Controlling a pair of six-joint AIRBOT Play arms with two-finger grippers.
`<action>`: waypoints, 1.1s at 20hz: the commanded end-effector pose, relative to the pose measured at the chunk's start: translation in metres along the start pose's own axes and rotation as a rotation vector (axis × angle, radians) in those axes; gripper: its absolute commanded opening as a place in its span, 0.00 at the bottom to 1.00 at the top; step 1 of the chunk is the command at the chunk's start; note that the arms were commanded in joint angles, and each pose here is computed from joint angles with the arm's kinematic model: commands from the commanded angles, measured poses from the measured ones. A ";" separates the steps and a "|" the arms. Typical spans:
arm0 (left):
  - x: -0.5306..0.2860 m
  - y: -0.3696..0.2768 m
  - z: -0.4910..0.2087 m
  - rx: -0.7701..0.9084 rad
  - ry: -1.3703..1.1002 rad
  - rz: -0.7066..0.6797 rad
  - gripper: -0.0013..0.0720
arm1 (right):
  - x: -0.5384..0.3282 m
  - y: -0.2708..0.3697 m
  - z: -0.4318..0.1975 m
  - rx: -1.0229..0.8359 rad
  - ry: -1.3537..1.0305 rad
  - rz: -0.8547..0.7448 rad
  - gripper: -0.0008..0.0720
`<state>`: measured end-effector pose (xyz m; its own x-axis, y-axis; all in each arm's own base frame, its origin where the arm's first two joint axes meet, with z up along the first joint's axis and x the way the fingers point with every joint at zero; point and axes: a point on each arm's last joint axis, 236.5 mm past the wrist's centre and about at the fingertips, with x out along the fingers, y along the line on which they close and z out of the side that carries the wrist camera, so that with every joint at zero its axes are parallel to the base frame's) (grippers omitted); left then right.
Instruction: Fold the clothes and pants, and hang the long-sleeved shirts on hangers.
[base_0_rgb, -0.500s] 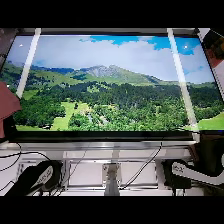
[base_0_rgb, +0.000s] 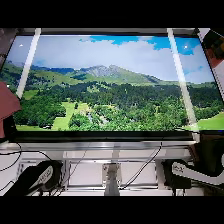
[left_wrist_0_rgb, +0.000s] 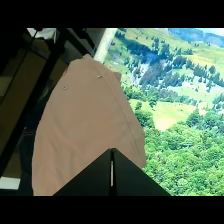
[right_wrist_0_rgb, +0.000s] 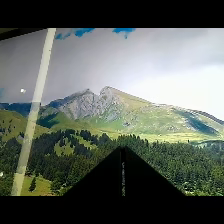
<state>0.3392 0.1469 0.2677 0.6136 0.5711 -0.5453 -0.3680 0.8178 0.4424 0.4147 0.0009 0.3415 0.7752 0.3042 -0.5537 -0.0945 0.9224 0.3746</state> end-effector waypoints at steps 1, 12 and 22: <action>0.014 -0.009 -0.008 0.021 0.056 -0.003 0.03 | 0.000 0.000 0.000 0.000 -0.001 0.000 0.03; 0.080 -0.033 -0.101 0.224 0.345 0.057 0.03 | 0.001 0.006 0.000 0.004 0.002 0.025 0.03; 0.148 -0.041 -0.209 0.534 0.576 0.012 0.91 | 0.054 -0.007 -0.024 0.104 0.120 0.092 0.74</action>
<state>0.3057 0.2063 0.0523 0.1620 0.6542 -0.7388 -0.0303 0.7516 0.6589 0.4346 0.0136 0.3019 0.7058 0.3916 -0.5903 -0.0958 0.8784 0.4682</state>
